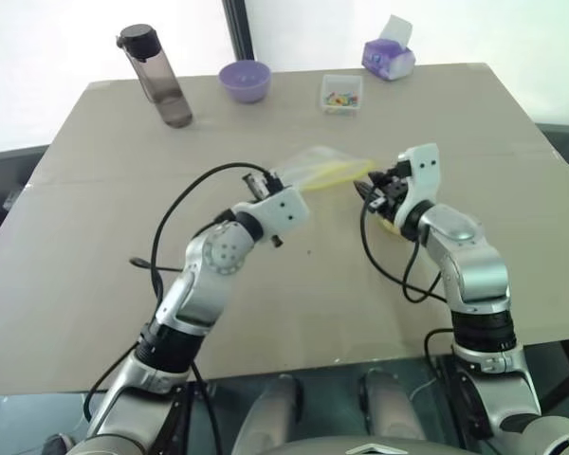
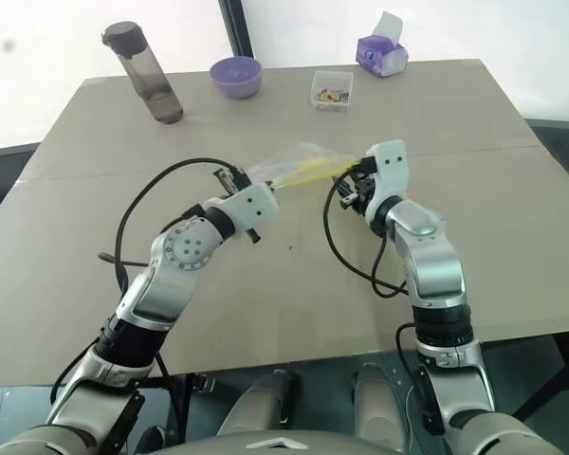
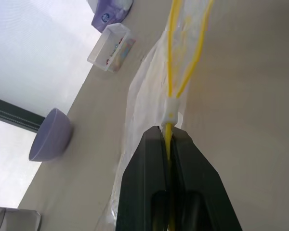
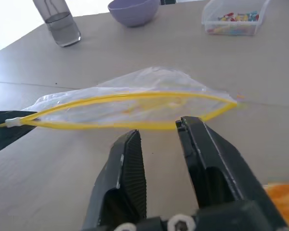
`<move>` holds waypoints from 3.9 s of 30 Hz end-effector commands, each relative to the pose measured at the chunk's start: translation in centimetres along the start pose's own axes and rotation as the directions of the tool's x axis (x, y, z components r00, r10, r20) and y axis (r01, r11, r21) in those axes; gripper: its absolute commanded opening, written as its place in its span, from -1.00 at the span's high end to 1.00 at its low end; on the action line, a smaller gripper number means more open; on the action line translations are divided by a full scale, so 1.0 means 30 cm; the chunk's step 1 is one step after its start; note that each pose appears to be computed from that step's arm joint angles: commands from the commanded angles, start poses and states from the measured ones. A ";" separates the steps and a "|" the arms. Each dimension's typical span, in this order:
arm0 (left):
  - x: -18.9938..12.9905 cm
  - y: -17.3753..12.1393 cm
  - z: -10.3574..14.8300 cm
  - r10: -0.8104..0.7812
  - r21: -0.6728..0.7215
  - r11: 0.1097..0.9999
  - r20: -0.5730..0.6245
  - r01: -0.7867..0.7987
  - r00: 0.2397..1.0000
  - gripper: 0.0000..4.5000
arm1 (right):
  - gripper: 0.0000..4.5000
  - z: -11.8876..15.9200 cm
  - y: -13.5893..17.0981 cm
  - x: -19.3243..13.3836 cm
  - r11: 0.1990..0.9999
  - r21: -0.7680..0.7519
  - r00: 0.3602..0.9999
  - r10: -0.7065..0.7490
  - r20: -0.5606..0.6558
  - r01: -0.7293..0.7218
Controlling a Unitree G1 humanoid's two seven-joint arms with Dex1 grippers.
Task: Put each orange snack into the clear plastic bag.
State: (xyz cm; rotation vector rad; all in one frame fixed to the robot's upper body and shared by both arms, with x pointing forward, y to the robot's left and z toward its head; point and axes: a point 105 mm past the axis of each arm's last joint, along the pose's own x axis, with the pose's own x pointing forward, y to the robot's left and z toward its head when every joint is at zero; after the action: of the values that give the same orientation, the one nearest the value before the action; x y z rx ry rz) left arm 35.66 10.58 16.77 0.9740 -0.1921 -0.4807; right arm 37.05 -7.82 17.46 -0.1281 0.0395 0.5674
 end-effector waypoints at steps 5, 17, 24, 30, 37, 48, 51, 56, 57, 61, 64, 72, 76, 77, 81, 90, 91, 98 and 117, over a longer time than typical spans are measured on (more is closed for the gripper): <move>-0.020 0.023 0.037 0.034 0.031 0.999 0.084 -0.037 0.996 1.00 | 0.96 0.076 0.050 0.043 0.995 0.051 0.993 0.077 0.091 -0.082; -0.038 -0.020 0.081 -0.021 0.052 0.999 0.167 0.012 0.986 1.00 | 0.96 0.055 0.074 0.101 0.989 0.060 0.988 0.134 0.071 -0.138; -0.044 -0.033 0.093 -0.039 0.045 0.999 0.194 0.031 0.980 1.00 | 0.96 0.035 0.085 0.143 0.984 -0.061 0.984 0.173 0.045 -0.170; -0.045 -0.015 0.069 -0.012 0.037 0.999 0.162 0.006 0.987 1.00 | -0.10 0.013 0.100 0.144 0.887 -0.433 0.977 0.204 0.057 -0.160; -0.044 -0.017 0.058 -0.014 0.033 0.999 0.147 0.010 0.989 1.00 | -0.98 0.003 0.100 0.130 0.753 -0.647 0.976 0.209 0.064 -0.119; -0.030 -0.008 0.041 0.016 0.004 1.000 0.113 -0.016 0.993 1.00 | -0.98 0.050 0.033 0.014 0.774 -0.629 0.975 0.186 0.123 -0.068; -0.029 -0.004 0.032 0.025 -0.001 1.000 0.102 -0.025 0.995 1.00 | -0.98 0.027 -0.028 -0.038 0.858 -0.510 0.985 0.128 0.113 -0.053; -0.028 0.005 0.016 0.047 -0.014 0.999 0.079 -0.046 0.996 1.00 | -0.98 -0.042 -0.167 -0.112 0.960 -0.272 0.997 -0.056 0.058 0.070; -0.028 0.006 0.013 0.052 -0.019 0.999 0.075 -0.050 0.996 1.00 | -0.98 -0.059 -0.190 -0.125 0.968 -0.231 0.995 -0.086 0.042 0.094; -0.025 0.014 0.003 0.064 -0.023 0.998 0.057 -0.063 0.996 1.00 | -0.98 -0.128 -0.243 -0.163 0.985 -0.074 0.987 -0.158 -0.041 0.155; -0.023 0.012 -0.002 0.062 -0.017 0.998 0.052 -0.061 0.997 1.00 | -0.98 -0.187 -0.259 -0.179 0.983 -0.001 0.974 -0.184 -0.129 0.186; -0.016 0.013 -0.001 0.060 -0.018 0.998 0.053 -0.059 0.997 1.00 | -0.53 -0.264 -0.215 -0.195 0.989 0.068 0.964 -0.108 -0.245 0.128; -0.015 0.008 0.001 0.057 -0.016 0.998 0.054 -0.057 0.997 1.00 | 0.14 -0.241 -0.212 -0.190 0.990 0.065 0.970 -0.105 -0.221 0.122; -0.015 0.007 0.002 0.056 -0.015 0.998 0.054 -0.056 0.997 1.00 | 0.37 -0.231 -0.210 -0.189 0.991 0.063 0.972 -0.100 -0.212 0.115; -0.011 0.001 0.002 0.047 0.005 0.999 0.056 -0.048 0.997 1.00 | 0.63 -0.170 -0.209 -0.184 0.994 0.074 0.982 -0.069 -0.176 0.083; -0.005 -0.018 0.010 0.019 0.077 0.997 0.071 -0.024 0.997 1.00 | 0.63 0.049 -0.088 -0.174 0.958 0.173 0.973 0.229 0.013 -0.228; -0.005 -0.019 0.011 0.018 0.079 0.997 0.072 -0.024 0.997 1.00 | 0.63 0.056 -0.080 -0.172 0.955 0.172 0.970 0.244 0.017 -0.243; -0.003 -0.022 0.016 0.023 0.078 0.997 0.077 -0.029 0.997 1.00 | 0.63 0.050 -0.046 -0.142 0.946 0.159 0.958 0.287 -0.008 -0.283; -0.009 -0.106 0.110 -0.089 0.079 0.994 0.212 0.073 0.973 1.00 | 0.63 0.020 -0.065 -0.019 0.953 0.211 0.969 0.236 -0.077 -0.215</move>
State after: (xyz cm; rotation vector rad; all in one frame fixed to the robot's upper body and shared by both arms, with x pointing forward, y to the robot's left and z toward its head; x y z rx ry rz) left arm 34.16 7.85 14.84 1.0110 -0.2950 -0.6238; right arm 37.19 -10.12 16.38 0.0758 0.2818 0.7823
